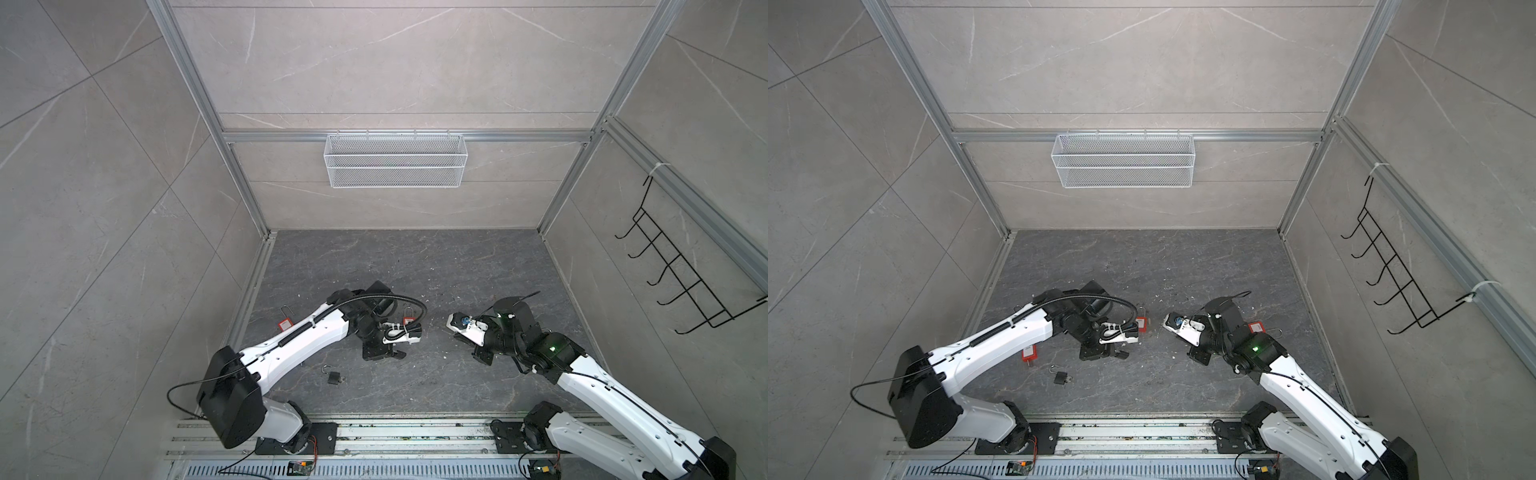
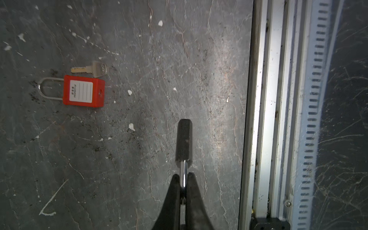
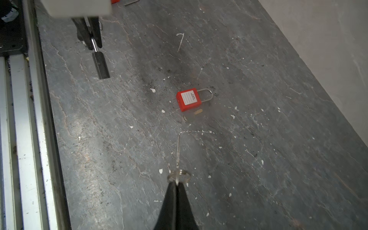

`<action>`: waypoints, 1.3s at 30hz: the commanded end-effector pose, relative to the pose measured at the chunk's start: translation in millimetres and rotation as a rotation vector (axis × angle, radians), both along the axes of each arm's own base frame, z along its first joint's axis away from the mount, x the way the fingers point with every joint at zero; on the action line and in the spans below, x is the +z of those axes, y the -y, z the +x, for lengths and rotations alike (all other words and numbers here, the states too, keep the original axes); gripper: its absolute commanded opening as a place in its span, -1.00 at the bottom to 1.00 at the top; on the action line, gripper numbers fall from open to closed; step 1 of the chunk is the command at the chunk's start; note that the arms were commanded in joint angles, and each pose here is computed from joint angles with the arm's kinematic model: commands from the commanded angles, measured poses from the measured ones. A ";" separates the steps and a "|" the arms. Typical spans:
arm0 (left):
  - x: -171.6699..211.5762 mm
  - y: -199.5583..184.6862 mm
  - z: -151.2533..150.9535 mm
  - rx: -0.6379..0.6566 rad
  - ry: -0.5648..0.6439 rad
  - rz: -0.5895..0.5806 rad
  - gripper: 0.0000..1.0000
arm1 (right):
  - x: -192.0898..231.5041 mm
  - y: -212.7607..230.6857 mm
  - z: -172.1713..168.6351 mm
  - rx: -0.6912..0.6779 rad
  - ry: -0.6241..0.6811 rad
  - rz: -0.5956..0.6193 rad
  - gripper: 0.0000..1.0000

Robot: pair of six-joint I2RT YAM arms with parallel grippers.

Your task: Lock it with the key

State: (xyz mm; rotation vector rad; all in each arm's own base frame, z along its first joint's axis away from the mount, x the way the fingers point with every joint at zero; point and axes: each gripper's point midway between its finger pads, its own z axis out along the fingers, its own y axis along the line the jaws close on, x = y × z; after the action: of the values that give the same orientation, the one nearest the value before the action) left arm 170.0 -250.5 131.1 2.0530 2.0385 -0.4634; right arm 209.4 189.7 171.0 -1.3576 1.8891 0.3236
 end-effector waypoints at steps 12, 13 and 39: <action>-34.9 9.8 3.6 -0.061 -0.123 0.338 -1.00 | -13.2 31.8 1.2 -0.131 0.000 -0.097 -1.00; -37.9 11.9 4.0 -0.063 -0.127 0.353 -1.00 | -13.6 32.8 0.8 -0.134 0.001 -0.099 -1.00; -75.6 41.8 18.7 -0.122 -0.101 0.577 -0.64 | -14.1 40.0 4.7 -0.200 0.030 -0.045 -1.00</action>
State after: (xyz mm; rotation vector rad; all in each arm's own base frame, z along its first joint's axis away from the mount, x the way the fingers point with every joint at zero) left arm 185.9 -291.9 50.7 2.5284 2.2997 -0.0247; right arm 213.2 149.1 154.7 -1.2204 1.9991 0.1401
